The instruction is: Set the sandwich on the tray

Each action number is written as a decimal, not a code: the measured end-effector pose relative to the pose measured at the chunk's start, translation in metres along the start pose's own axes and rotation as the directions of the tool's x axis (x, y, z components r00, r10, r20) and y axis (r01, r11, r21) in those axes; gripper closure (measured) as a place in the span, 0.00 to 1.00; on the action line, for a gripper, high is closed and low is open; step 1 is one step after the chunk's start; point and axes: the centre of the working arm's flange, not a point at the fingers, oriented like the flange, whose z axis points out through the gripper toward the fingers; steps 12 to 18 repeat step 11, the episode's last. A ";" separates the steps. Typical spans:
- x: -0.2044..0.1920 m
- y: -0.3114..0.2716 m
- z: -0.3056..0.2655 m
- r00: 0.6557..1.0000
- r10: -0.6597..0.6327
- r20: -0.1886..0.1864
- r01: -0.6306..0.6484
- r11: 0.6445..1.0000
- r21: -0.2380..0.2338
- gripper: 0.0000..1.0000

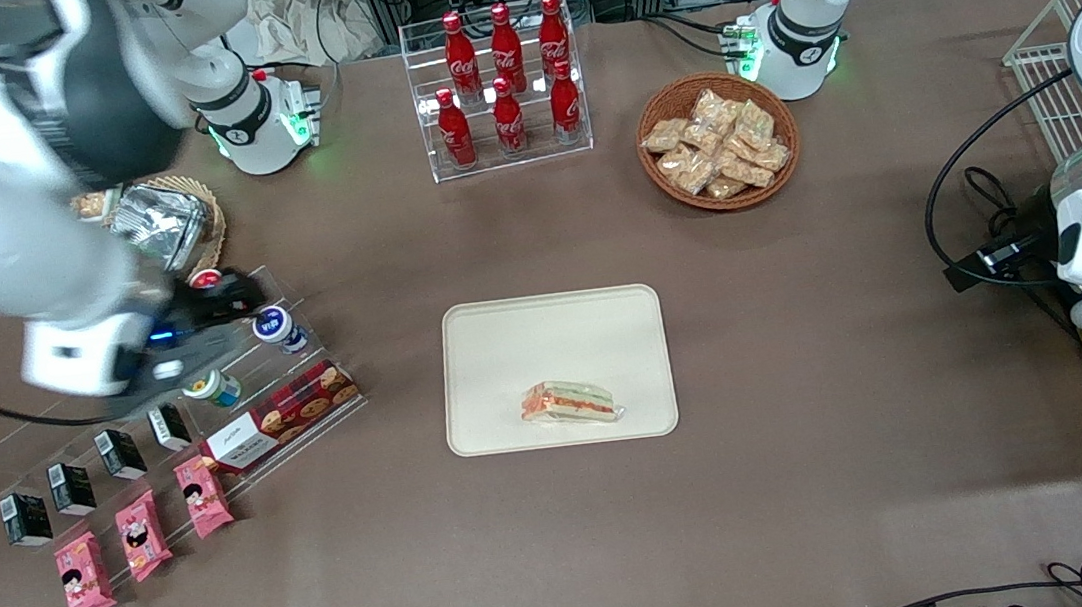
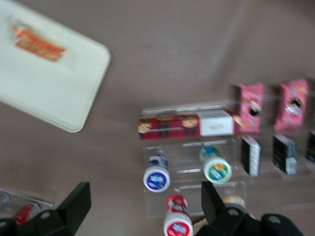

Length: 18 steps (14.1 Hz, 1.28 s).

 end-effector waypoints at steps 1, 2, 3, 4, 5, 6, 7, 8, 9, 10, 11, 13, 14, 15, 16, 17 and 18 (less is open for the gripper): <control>-0.012 0.025 -0.010 0.998 0.057 -0.004 -0.057 0.998 -0.008 0.00; -0.024 0.047 -0.019 0.995 0.102 -0.011 -0.102 0.995 -0.014 0.00; -0.038 0.065 -0.029 0.990 0.141 -0.019 -0.142 0.990 -0.014 0.00; -0.052 0.083 -0.038 0.984 0.176 -0.028 -0.177 0.984 -0.011 0.00; -0.066 0.099 -0.044 0.978 0.208 -0.034 -0.208 0.978 -0.005 0.00; -0.081 0.111 -0.047 0.972 0.233 -0.034 -0.233 0.972 0.000 0.00; -0.093 0.119 -0.049 0.968 0.248 -0.029 -0.248 0.969 -0.006 0.00; -0.101 0.120 -0.050 0.967 0.253 -0.022 -0.253 0.967 -0.018 0.00; -0.106 0.117 -0.050 0.967 0.255 -0.016 -0.256 0.967 -0.022 0.00; -0.110 0.111 -0.051 0.966 0.259 -0.010 -0.259 0.966 -0.023 0.00; -0.113 0.106 -0.051 0.964 0.267 -0.001 -0.267 0.963 -0.024 0.00; -0.113 0.106 -0.051 0.964 0.267 -0.001 -0.267 0.963 -0.024 0.00; -0.113 0.106 -0.051 0.964 0.267 -0.001 -0.267 0.963 -0.024 0.00; -0.113 0.106 -0.051 0.964 0.267 -0.001 -0.267 0.963 -0.024 0.00; -0.113 0.106 -0.051 0.964 0.267 -0.001 -0.267 0.963 -0.024 0.00; -0.113 0.106 -0.051 0.964 0.267 -0.001 -0.267 0.963 -0.024 0.00; -0.113 0.106 -0.051 0.964 0.267 -0.001 -0.267 0.963 -0.024 0.00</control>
